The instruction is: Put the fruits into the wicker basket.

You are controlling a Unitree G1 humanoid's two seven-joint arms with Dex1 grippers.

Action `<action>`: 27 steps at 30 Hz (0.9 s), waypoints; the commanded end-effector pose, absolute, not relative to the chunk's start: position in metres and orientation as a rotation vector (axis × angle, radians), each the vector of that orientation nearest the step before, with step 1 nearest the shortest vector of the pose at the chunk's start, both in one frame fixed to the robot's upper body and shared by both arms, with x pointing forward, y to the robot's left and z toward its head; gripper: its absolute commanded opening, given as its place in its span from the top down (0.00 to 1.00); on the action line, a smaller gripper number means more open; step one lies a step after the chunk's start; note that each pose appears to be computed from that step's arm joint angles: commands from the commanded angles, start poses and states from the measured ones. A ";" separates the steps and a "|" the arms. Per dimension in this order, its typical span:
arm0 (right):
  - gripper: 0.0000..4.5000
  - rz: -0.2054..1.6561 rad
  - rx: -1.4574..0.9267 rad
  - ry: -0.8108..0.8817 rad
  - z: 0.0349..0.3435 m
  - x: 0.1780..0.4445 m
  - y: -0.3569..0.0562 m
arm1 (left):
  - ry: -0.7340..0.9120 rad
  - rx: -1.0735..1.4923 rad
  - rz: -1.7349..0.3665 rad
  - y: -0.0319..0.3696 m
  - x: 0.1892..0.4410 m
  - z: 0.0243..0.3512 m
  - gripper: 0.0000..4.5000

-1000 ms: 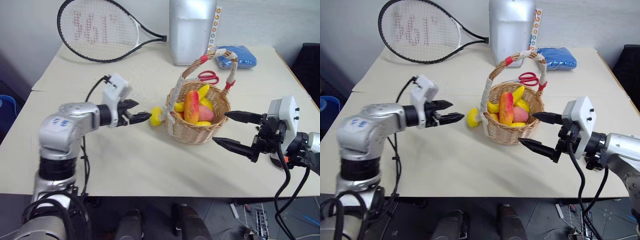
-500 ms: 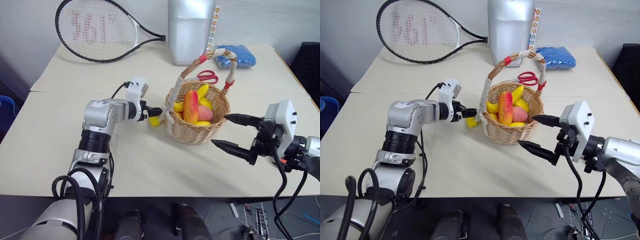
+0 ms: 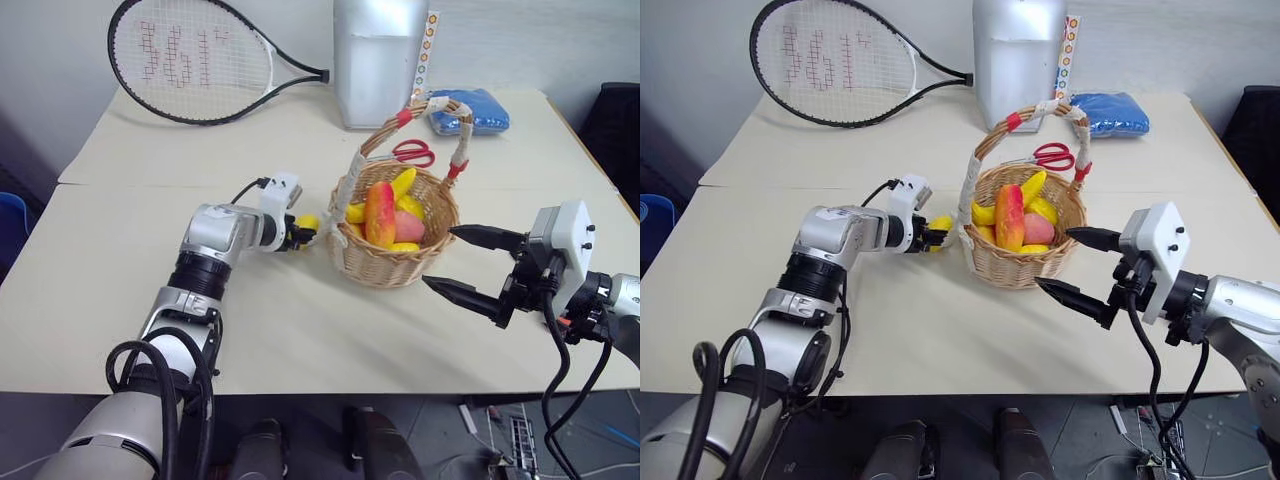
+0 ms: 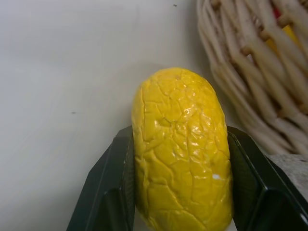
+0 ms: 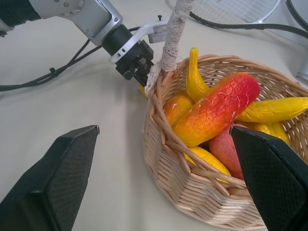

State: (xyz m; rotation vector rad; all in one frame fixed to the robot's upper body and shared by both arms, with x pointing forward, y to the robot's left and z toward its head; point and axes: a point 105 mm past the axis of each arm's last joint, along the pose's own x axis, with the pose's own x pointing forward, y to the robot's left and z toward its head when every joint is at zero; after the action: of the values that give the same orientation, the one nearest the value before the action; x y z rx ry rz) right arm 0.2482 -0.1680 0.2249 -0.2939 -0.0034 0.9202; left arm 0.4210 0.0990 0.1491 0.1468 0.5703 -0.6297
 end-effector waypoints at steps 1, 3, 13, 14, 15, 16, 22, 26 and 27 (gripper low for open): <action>0.00 0.915 -0.317 -0.057 0.235 0.244 -0.168 | 0.390 0.270 -0.650 0.114 0.429 0.192 0.56; 0.00 0.907 -0.319 -0.054 0.235 0.245 -0.171 | 0.260 0.328 -0.735 0.114 0.426 0.220 0.56; 0.00 0.892 -0.316 -0.057 0.237 0.246 -0.172 | -0.115 0.400 -1.089 0.064 0.423 0.314 0.56; 0.00 0.890 -0.317 -0.058 0.237 0.245 -0.172 | -0.119 0.380 -1.130 0.055 0.422 0.317 0.56; 0.00 0.888 -0.318 -0.059 0.237 0.244 -0.172 | -0.123 0.379 -1.168 0.047 0.419 0.318 0.56; 0.00 0.885 -0.319 -0.059 0.237 0.243 -0.172 | -0.124 0.389 -1.203 0.040 0.417 0.317 0.56; 0.00 0.858 -0.317 -0.058 0.237 0.236 -0.173 | -0.057 0.533 -1.247 0.014 0.417 0.298 0.56; 0.00 0.846 -0.313 -0.051 0.235 0.233 -0.174 | -0.085 0.544 -1.297 0.012 0.413 0.296 0.56; 0.00 0.844 -0.313 -0.052 0.234 0.233 -0.174 | -0.081 0.560 -1.319 0.009 0.411 0.291 0.56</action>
State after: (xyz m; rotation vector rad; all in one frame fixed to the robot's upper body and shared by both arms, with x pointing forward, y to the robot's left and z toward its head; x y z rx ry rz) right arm 0.2364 -0.1742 0.2246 -0.2989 -0.0037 0.8558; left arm 0.4171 0.0162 0.2782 0.5236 -0.0195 -1.2827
